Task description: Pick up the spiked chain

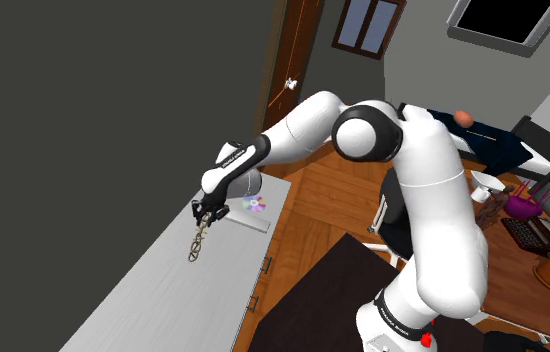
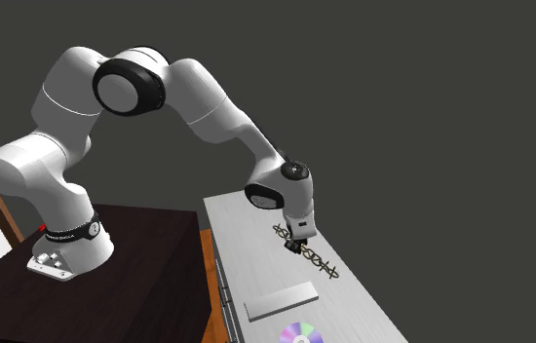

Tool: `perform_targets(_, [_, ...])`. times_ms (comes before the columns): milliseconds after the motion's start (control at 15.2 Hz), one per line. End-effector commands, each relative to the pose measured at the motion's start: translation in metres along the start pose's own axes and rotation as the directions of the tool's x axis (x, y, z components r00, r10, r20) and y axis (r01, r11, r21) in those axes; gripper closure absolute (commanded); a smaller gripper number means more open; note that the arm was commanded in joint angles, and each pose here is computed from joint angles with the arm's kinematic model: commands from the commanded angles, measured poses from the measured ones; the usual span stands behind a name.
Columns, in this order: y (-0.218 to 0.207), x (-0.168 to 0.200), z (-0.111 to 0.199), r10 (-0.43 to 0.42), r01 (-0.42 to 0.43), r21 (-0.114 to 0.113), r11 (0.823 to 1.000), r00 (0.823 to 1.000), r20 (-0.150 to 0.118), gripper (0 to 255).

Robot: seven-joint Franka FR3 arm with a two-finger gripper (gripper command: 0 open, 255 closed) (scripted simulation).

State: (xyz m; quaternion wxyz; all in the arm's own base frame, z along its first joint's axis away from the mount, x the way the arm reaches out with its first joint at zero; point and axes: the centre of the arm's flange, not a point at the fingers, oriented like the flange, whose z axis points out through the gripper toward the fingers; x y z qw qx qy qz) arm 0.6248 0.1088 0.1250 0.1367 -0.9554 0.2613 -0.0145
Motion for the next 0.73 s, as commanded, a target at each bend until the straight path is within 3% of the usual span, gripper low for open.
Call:
perform_targets(0, [-0.002, 0.000, -0.011, 0.000, 0.000, 0.000, 1.000, 1.000, 0.000, 255])
perform_targets(660, [-0.014, -0.002, -0.052, 0.000, 0.000, 0.000, 1.000, 1.000, 0.000, 255])
